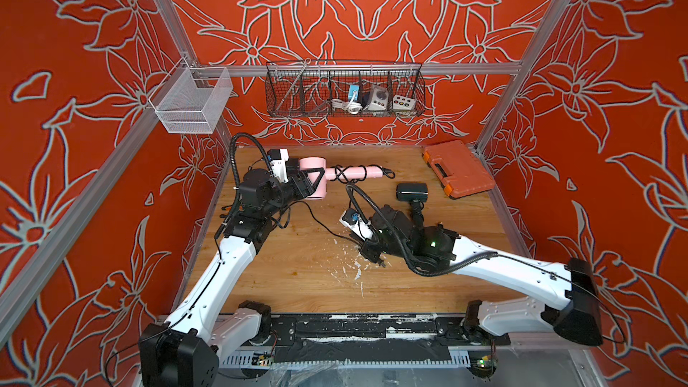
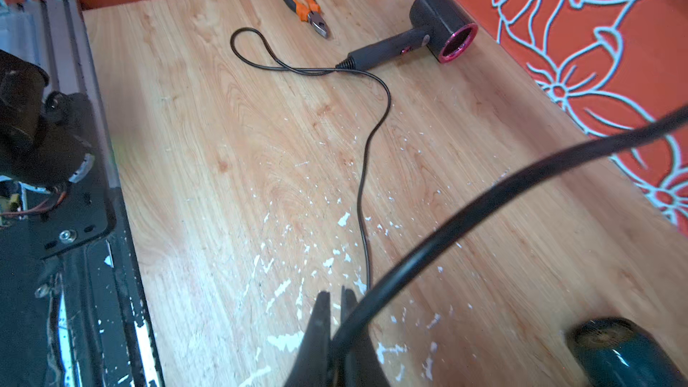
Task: Wrap the cord around the hair dryer
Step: Wrap the power cord around the hair dryer.
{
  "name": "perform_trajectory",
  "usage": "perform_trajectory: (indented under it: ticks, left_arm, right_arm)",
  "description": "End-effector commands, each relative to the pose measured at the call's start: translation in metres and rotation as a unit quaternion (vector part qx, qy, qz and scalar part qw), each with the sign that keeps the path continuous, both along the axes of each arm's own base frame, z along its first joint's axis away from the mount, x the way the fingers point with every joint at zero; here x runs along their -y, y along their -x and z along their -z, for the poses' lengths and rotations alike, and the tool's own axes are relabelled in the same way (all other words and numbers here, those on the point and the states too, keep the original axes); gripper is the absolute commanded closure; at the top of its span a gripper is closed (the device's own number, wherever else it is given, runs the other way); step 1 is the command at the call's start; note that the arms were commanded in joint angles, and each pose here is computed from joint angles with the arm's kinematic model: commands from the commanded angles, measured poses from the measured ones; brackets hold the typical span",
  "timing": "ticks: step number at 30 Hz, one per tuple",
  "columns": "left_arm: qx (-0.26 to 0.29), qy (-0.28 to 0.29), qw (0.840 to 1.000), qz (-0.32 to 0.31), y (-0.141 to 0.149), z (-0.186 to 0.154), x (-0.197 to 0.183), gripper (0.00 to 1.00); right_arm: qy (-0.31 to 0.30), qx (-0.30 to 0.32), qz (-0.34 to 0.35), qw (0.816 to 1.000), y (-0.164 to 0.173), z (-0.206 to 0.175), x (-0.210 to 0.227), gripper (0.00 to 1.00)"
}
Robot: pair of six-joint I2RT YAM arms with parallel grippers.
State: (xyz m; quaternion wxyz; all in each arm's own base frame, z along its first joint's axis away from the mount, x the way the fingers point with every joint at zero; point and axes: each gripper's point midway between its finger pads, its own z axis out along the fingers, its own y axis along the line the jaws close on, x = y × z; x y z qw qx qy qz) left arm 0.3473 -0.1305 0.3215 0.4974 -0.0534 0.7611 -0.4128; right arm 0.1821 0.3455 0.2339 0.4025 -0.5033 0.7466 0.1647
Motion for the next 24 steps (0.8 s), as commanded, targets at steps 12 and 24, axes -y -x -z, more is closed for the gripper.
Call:
perform_trajectory:
  ticks: [12,24]
  left_arm:
    - [0.06,-0.132,0.981,0.131,0.03,-0.001,0.056,1.0]
    - [0.105,-0.133,0.954,0.248,0.076,0.0,0.088,1.0]
  right_arm:
    - [0.217,0.139,-0.015,0.966,-0.022,-0.078,0.058,1.0]
    - [0.188,0.166,0.001,0.968,-0.077,-0.107,0.065,1.0]
